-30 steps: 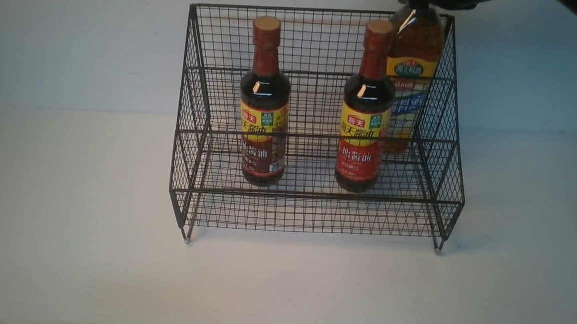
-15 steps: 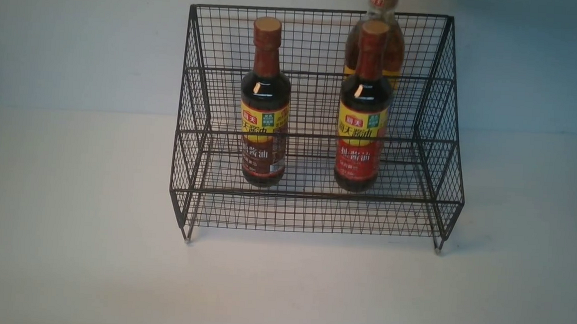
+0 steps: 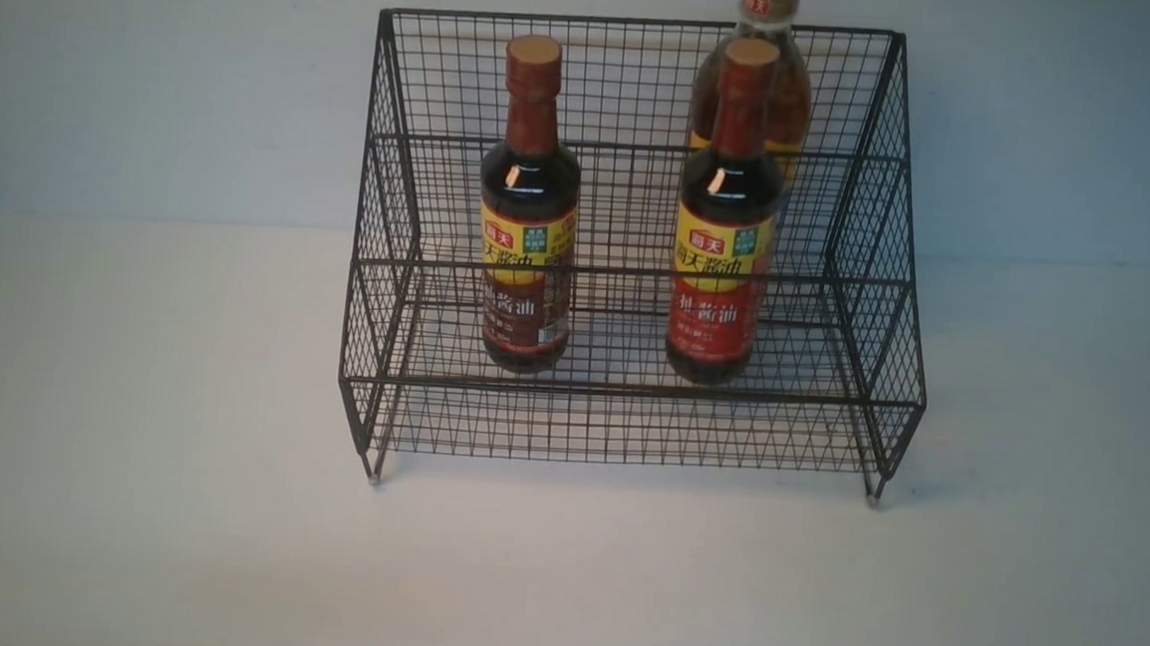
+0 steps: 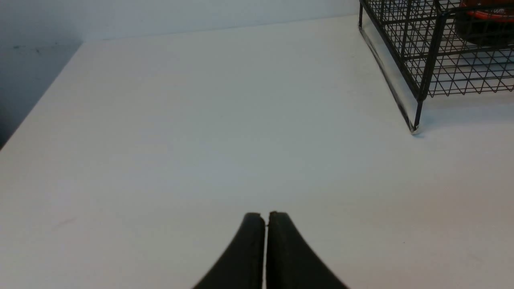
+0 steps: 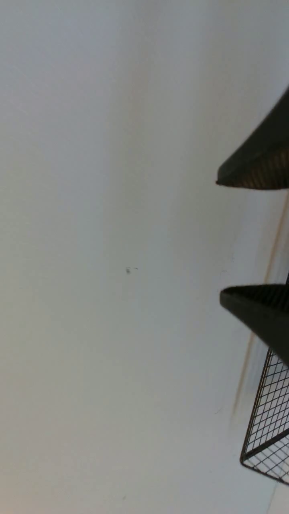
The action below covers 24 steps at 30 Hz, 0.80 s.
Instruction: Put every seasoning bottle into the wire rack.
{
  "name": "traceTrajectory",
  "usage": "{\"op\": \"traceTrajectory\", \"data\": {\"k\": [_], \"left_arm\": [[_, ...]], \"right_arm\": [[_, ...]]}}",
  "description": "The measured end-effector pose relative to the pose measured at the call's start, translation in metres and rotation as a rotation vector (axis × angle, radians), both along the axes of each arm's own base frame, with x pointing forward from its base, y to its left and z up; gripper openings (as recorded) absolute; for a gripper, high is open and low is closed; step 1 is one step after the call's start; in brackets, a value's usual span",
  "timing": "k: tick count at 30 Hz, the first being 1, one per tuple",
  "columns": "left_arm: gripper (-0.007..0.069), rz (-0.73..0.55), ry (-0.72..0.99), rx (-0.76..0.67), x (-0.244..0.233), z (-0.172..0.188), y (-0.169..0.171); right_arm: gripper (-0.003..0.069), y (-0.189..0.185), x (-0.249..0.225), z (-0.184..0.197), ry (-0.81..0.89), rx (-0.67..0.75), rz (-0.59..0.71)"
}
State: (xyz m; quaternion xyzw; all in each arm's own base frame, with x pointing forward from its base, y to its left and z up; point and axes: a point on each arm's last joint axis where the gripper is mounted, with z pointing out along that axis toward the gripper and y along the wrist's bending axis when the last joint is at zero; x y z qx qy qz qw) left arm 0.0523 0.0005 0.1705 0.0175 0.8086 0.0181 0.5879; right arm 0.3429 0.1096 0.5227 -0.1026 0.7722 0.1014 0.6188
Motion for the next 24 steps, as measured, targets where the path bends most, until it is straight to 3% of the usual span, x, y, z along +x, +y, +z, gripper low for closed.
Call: {"op": "traceTrajectory", "data": {"k": [3,5,8,12,17,24], "left_arm": [[-0.0005,0.0,0.0,0.0,0.0,0.0,0.0],[-0.0005,0.0,0.0,0.0,0.0,0.0,0.0],[-0.0005,0.0,0.0,0.0,0.0,0.0,0.0],[-0.0005,0.0,0.0,0.0,0.0,0.0,0.0],[-0.0005,0.0,0.0,0.0,0.0,0.0,0.0],[-0.0005,0.0,0.0,0.0,0.0,0.0,0.0]], "right_arm": [[0.0122,-0.021,-0.057,0.039,-0.065,0.0,-0.025],[0.005,-0.034,-0.092,0.059,-0.105,0.019,-0.04],[-0.0001,-0.052,-0.142,0.077,-0.154,0.058,-0.061],[-0.0013,-0.078,-0.213,0.075,-0.223,0.103,-0.096],[-0.0013,-0.103,-0.282,0.031,-0.332,0.118,-0.115],[-0.0013,-0.126,-0.371,-0.061,-0.679,0.152,-0.068]]}}
